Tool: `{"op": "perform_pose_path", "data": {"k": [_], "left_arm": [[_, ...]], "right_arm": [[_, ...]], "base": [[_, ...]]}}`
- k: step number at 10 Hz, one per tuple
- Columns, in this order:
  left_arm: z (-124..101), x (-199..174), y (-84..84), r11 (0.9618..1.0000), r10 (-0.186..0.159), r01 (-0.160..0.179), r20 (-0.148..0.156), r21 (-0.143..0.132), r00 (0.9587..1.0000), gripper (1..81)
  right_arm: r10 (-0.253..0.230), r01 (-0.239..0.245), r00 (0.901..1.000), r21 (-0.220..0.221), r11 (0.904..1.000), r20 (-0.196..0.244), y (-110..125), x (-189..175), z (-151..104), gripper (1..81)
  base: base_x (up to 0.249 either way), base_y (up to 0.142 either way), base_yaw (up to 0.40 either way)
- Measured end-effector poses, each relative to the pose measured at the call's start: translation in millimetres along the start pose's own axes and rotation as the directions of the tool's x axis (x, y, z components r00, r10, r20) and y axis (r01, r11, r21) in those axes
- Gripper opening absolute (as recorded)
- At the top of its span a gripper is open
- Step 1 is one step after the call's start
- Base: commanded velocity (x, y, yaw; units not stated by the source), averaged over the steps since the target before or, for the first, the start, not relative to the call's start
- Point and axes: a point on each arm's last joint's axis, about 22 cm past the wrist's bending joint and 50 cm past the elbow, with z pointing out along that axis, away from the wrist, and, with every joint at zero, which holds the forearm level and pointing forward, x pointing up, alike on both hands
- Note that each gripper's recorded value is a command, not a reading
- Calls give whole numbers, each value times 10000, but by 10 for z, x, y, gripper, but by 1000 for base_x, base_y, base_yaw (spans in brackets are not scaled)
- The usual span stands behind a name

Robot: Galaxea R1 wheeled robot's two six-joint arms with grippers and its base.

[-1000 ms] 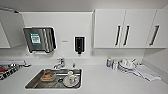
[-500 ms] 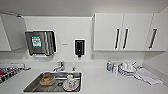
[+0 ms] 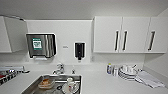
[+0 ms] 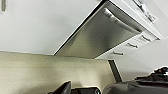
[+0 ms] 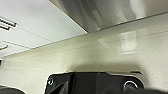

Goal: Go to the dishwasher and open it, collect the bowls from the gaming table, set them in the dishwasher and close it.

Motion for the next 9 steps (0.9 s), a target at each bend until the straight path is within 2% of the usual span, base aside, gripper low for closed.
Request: {"op": "perform_pose_path", "data": {"k": [2, 3, 4, 5, 7, 9], "left_arm": [[-63, -8, 198, 9985, 235, -225, 214, -492, 9995, 811], [-101, 9, 251, 9974, 343, -321, 332, -645, 9989, 811], [-160, 39, 244, 9969, 461, -431, 438, -662, 9980, 811], [-202, 69, 176, 9970, 557, -526, 538, -563, 9970, 811], [-177, 121, 132, 9969, 553, -518, 598, -587, 9967, 811], [-122, 187, 55, 9965, 648, -619, 511, -560, 9966, 811]], "right_arm": [[235, -237, 9996, 106, 9997, 175, 32, 8, 16, 811], [363, -367, 9989, 118, 9993, 307, 75, 11, 24, 811], [474, -479, 9982, 123, 9988, 364, 129, 59, 22, 811], [596, -601, 9974, 119, 9981, 416, 181, 96, 46, 811], [823, -838, 9948, 220, 9962, 608, 195, 110, 170, 811], [784, -803, 9960, 444, 9958, 433, 170, 306, 233, 811]], "base": [[0, 0, 0], [0, 0, 0], [0, 0, 0], [0, 0, 0], [0, 0, 0], [0, 0, 0]]}}
